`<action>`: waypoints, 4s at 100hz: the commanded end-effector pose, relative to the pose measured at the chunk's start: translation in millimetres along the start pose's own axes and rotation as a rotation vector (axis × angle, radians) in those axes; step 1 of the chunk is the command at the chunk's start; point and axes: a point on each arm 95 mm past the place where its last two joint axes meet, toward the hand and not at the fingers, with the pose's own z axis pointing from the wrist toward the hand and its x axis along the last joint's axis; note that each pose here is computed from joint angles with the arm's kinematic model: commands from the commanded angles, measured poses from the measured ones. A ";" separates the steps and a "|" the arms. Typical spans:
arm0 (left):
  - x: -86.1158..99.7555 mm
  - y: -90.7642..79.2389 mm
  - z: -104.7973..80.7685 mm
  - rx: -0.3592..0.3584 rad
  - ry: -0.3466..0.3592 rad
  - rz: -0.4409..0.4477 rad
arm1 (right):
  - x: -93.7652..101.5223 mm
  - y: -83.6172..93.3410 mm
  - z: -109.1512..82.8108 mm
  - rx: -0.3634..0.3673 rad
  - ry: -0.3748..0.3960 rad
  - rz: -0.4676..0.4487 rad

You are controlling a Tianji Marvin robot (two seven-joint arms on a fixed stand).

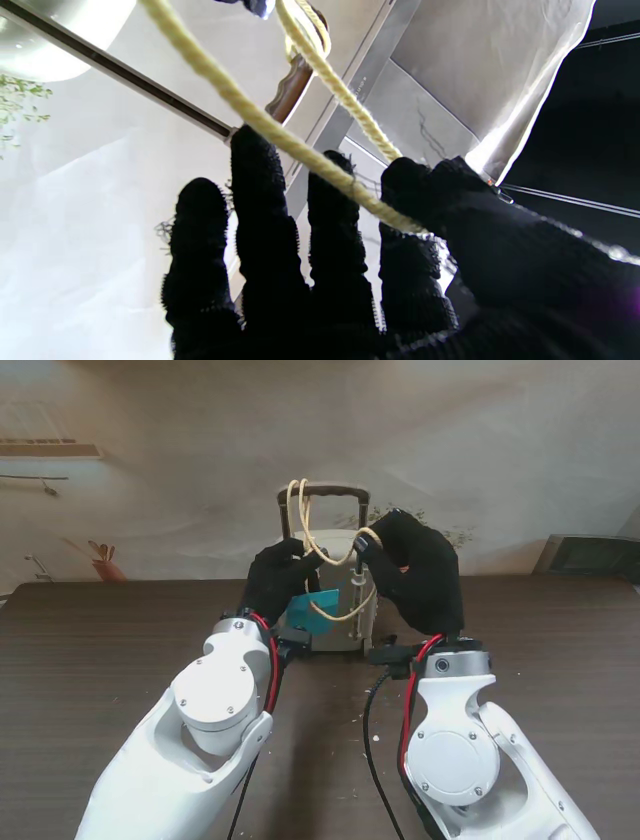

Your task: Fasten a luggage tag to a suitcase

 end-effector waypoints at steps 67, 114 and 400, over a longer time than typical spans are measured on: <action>17.6 -5.3 -21.3 -0.036 -0.001 0.044 | -36.1 -21.7 -2.1 0.088 -0.099 -0.095; 20.9 -8.7 -19.9 -0.020 -0.040 0.078 | -39.7 -27.4 -4.1 0.125 -0.106 -0.087; 24.7 -9.9 -28.9 0.024 -0.003 0.217 | -70.6 -13.4 -15.5 0.414 -0.098 -0.496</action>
